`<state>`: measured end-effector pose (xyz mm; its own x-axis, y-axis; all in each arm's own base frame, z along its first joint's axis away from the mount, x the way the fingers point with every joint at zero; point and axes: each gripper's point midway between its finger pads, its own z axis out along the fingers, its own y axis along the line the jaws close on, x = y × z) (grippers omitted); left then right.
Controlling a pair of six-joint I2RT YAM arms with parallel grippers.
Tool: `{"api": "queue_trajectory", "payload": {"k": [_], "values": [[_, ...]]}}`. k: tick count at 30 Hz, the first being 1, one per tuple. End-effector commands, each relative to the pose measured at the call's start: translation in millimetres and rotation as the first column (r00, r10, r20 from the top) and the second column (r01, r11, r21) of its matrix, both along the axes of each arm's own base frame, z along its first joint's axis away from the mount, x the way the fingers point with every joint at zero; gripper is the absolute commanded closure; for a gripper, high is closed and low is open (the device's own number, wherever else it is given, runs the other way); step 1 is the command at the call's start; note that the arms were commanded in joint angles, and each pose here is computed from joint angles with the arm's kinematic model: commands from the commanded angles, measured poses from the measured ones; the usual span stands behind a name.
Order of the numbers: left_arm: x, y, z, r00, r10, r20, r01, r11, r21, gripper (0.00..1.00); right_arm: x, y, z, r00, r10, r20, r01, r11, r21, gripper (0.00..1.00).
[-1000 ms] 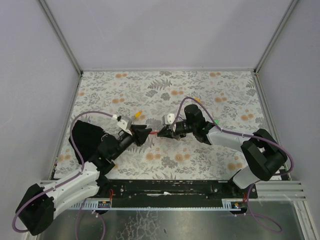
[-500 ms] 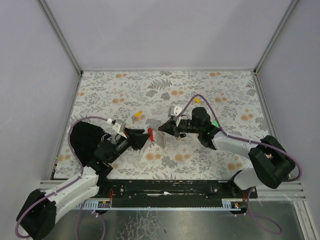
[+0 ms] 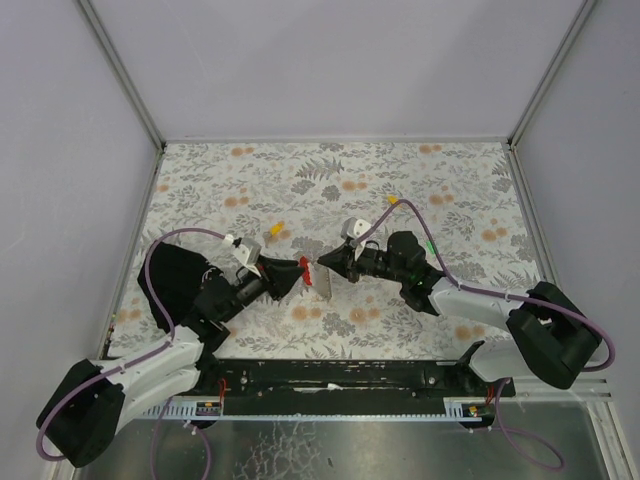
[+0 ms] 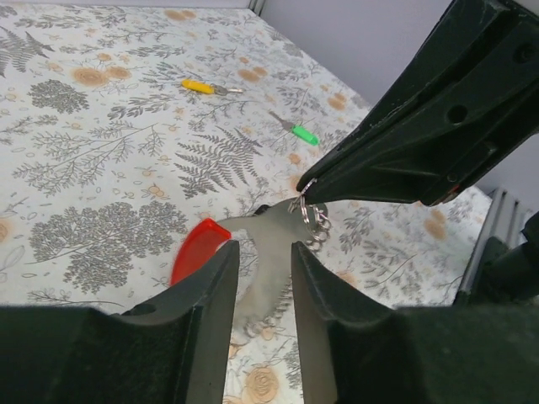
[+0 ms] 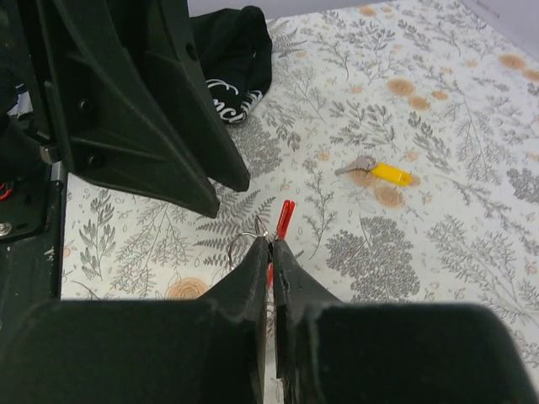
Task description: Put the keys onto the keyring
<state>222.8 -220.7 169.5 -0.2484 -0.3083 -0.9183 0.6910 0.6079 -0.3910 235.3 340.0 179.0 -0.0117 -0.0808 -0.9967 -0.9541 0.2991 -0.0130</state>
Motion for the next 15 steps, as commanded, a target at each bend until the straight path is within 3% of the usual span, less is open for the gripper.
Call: {"api": "queue_trajectory", "payload": {"k": [1, 5, 15], "values": [[5.5, -2.6, 26.5, 0.989, -0.008, 0.150, 0.008, 1.000, 0.002, 0.72, 0.5, 2.4, 22.8, 0.998, -0.029, 0.050, 0.024, 0.995, 0.099, 1.00], [10.2, -2.4, 20.5, 0.984, -0.014, 0.176, 0.005, 0.999, 0.053, 0.73, -3.8, -0.4, 16.6, 0.999, -0.026, 0.042, 0.021, 0.994, 0.103, 1.00], [4.5, -27.6, 27.0, 0.964, -0.166, 0.206, 0.154, 0.985, 0.071, 0.72, -7.5, 0.9, 15.9, 0.999, -0.007, 0.041, 0.002, 0.994, 0.110, 1.00]]}}
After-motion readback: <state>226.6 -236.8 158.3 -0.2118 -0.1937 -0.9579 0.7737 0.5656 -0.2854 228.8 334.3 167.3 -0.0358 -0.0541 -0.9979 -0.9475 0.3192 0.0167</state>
